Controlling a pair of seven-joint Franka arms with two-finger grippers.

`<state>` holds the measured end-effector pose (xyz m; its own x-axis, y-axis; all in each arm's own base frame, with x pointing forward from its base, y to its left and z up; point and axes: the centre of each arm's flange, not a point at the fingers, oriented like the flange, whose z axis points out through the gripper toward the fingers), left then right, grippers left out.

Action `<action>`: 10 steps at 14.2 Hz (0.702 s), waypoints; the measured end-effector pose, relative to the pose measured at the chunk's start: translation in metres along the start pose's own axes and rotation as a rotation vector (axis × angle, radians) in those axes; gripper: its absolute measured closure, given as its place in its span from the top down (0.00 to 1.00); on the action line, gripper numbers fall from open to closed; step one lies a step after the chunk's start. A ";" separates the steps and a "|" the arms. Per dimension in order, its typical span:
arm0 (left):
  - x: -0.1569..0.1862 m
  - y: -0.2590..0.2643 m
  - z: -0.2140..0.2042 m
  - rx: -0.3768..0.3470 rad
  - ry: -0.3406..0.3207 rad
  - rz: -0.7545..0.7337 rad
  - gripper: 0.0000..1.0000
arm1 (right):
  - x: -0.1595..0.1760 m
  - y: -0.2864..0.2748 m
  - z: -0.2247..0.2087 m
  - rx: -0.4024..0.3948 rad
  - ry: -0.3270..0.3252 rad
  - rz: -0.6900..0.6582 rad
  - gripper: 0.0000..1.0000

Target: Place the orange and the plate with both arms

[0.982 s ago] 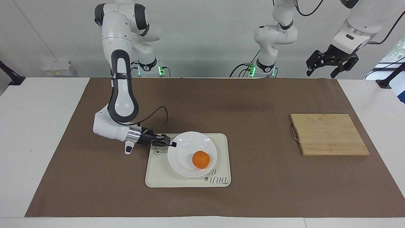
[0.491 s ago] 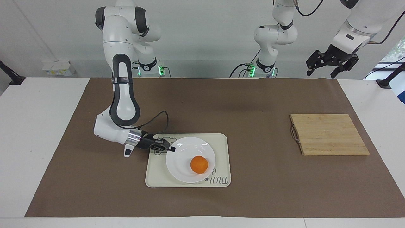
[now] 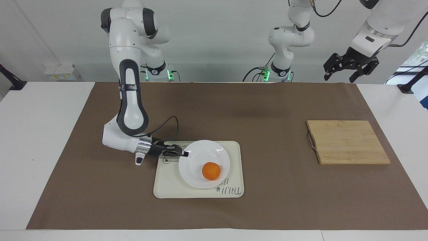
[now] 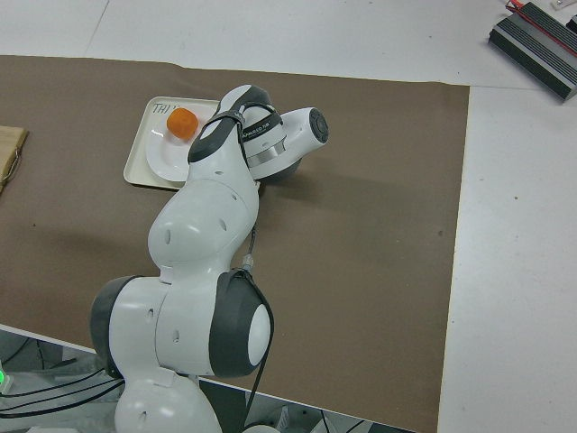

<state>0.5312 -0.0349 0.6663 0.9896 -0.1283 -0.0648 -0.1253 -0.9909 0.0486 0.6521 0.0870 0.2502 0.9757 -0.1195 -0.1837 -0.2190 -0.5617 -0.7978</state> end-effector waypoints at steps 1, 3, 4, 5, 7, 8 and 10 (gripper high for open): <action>0.000 0.000 0.000 0.000 0.000 0.000 1.00 | 0.001 -0.003 -0.008 -0.024 0.008 -0.018 0.65; 0.000 0.000 0.000 0.000 0.000 0.000 1.00 | 0.003 -0.020 -0.034 -0.119 0.038 -0.075 0.87; 0.000 0.000 0.000 0.000 0.000 0.000 1.00 | 0.001 -0.033 -0.051 -0.178 0.048 -0.096 0.97; 0.000 0.000 0.000 0.000 0.000 0.000 1.00 | -0.003 -0.049 -0.070 -0.247 0.057 -0.117 1.00; 0.000 0.000 0.000 0.000 0.000 0.000 1.00 | -0.017 -0.085 -0.108 -0.391 0.088 -0.128 1.00; 0.000 0.000 0.000 0.000 0.000 0.000 1.00 | -0.026 -0.101 -0.124 -0.439 0.106 -0.116 1.00; 0.000 0.000 0.000 0.000 0.000 0.000 1.00 | -0.046 -0.123 -0.155 -0.515 0.112 -0.097 1.00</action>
<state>0.5312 -0.0348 0.6663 0.9896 -0.1282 -0.0648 -0.1252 -0.9909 0.0485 0.6355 0.0350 0.4461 0.9923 -0.1176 -0.0387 -0.1229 -0.9002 -0.4178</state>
